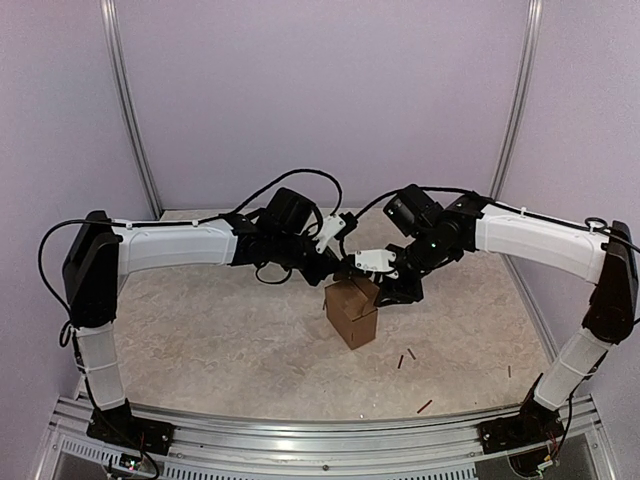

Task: Fold the paper box

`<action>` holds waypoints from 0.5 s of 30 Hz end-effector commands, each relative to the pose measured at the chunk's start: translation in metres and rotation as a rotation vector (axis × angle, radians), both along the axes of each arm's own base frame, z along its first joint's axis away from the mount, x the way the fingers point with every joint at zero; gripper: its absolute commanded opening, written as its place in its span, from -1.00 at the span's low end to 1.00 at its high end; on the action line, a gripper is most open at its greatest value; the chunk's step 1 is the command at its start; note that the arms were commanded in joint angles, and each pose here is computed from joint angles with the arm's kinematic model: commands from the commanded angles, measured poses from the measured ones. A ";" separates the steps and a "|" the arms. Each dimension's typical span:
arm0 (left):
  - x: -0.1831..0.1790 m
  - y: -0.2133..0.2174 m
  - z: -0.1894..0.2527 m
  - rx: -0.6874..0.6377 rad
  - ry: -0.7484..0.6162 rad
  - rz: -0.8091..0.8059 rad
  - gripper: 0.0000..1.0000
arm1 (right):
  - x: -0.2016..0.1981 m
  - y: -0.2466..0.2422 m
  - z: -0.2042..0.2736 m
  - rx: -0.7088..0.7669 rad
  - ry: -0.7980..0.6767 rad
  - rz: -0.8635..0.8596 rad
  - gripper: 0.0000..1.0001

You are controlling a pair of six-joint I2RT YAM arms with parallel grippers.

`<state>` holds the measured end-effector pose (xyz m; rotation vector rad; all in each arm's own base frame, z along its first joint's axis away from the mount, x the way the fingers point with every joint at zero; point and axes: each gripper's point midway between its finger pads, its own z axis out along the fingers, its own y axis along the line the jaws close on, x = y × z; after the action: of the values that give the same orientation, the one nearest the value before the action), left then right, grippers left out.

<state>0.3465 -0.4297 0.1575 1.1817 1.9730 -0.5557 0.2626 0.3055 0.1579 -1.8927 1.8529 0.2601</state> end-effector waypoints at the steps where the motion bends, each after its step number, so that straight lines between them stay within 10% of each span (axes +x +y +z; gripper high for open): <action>1: -0.004 0.011 0.007 0.021 0.030 0.021 -1.00 | -0.002 0.001 -0.001 -0.024 0.009 -0.007 -0.19; 15: -0.012 0.019 -0.011 0.024 0.085 0.057 -1.00 | -0.005 0.002 -0.004 -0.032 0.012 0.006 -0.20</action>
<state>0.3427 -0.4241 0.1574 1.1417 2.0205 -0.5748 0.2638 0.3040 0.1553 -1.8941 1.8659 0.2451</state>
